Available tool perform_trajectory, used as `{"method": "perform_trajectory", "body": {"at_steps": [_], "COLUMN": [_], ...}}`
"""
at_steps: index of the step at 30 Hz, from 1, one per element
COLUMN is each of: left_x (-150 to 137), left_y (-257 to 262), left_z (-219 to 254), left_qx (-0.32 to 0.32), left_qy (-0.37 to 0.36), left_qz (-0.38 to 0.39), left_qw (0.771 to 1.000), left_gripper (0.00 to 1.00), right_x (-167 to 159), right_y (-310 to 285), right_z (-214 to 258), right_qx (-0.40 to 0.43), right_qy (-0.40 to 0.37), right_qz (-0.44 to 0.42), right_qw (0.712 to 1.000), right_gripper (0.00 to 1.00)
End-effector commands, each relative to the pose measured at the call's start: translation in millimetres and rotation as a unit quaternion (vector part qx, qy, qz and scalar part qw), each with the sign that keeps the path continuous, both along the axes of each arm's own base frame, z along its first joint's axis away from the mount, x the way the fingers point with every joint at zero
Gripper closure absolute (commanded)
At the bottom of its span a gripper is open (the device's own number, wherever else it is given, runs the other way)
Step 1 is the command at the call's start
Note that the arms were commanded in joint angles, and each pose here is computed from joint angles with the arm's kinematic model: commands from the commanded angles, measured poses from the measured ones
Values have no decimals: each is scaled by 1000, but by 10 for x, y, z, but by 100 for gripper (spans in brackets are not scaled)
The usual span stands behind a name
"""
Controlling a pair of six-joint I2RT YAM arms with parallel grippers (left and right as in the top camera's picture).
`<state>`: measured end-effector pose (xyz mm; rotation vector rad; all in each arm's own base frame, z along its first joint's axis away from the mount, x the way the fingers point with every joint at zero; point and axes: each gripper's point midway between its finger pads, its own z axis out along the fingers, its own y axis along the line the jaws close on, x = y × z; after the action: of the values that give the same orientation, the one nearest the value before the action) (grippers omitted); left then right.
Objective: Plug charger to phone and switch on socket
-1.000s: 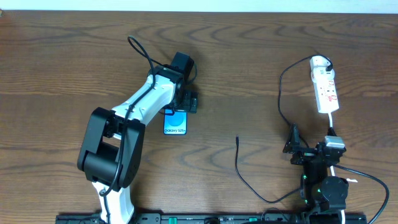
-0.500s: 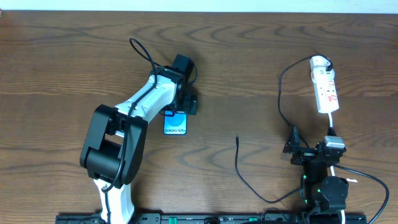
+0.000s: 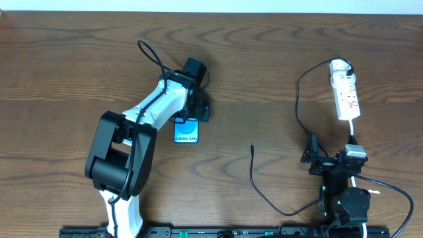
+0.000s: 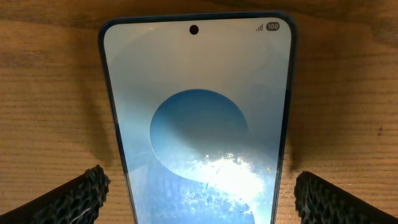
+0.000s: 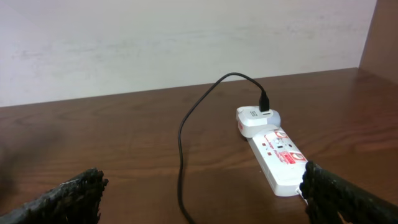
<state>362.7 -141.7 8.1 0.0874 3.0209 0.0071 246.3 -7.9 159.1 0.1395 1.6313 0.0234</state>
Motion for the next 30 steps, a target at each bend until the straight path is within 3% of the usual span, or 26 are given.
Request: {"method": "perform_trajectory", "body": {"at_steps": [1, 30], "left_x": [-41, -27], "left_y": [62, 56], "left_z": [-80, -111], "left_qx": [12, 10], "left_qy": [10, 4], "left_qz": [7, 7], "left_qw": [1000, 1000], "left_gripper": [2, 2], "right_x": [-3, -3], "right_y": [13, 12], "right_z": [4, 4], "right_qx": [-6, -6], "right_qy": [-1, -1], "right_qz": [3, 3], "right_qw": [1000, 1000], "right_gripper": [1, 1]}}
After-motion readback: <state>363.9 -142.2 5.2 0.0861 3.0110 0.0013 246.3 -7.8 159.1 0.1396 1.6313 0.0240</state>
